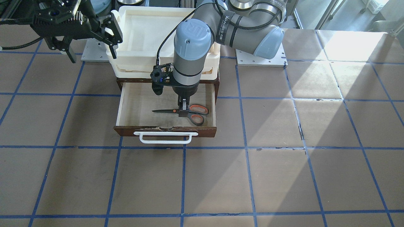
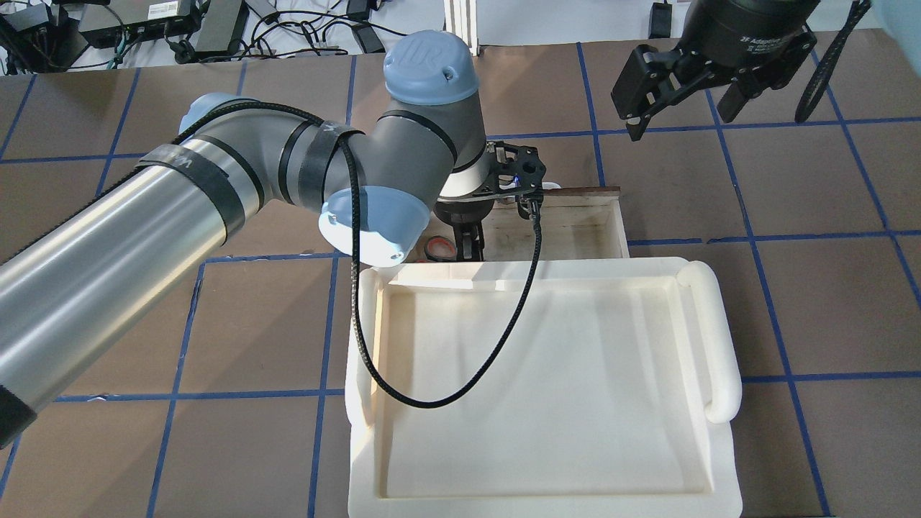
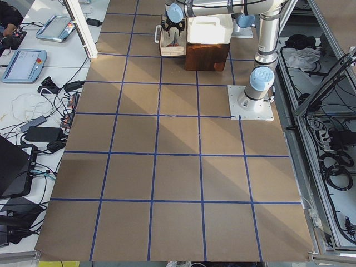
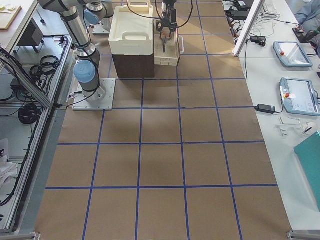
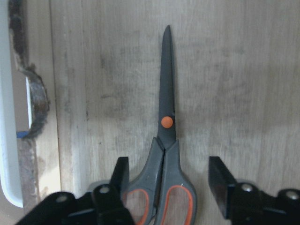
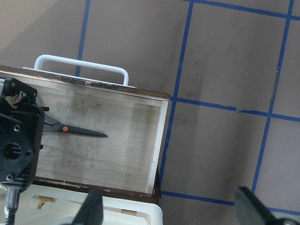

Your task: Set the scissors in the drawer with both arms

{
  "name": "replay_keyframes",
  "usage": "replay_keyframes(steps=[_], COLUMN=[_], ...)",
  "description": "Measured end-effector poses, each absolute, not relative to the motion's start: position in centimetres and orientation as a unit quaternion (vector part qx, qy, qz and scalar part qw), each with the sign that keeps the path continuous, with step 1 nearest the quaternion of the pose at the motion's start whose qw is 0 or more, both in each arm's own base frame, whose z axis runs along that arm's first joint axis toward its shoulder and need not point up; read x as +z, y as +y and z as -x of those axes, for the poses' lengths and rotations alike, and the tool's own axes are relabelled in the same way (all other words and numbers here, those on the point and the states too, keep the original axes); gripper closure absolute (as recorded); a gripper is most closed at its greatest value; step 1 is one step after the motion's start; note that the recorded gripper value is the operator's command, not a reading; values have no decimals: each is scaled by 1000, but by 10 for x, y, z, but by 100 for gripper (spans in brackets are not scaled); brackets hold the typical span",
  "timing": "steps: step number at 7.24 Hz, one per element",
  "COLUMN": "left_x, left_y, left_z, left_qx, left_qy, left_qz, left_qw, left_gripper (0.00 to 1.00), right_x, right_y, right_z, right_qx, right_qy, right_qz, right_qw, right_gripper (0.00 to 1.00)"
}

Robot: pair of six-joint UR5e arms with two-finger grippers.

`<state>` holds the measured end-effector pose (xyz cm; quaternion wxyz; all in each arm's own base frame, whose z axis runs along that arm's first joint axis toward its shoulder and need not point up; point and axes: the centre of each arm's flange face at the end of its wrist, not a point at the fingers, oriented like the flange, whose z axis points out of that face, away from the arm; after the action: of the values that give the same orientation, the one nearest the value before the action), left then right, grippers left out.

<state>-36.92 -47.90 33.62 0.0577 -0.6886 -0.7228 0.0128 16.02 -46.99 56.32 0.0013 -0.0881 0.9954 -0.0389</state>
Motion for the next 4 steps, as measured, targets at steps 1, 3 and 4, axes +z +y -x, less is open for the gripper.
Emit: replay_keyframes(steps=[1,3,4], left_x=[347,382,401], left_y=[-479,-486,-489], left_z=[367,352,339], left_qx=[21,42,47], left_qy=[-735,-788,-834], left_qz=[676,613,549], left_qw=[54,42,40], left_gripper=[5,0,0], right_x=[563,562,561], right_y=[-471,-474,-475], right_z=[-160,-159,-158], right_qx=[-40,-43,-43], right_qy=[995,995,995], right_qz=[88,88,87], right_qw=[2,2,3], right_gripper=[0,0,0])
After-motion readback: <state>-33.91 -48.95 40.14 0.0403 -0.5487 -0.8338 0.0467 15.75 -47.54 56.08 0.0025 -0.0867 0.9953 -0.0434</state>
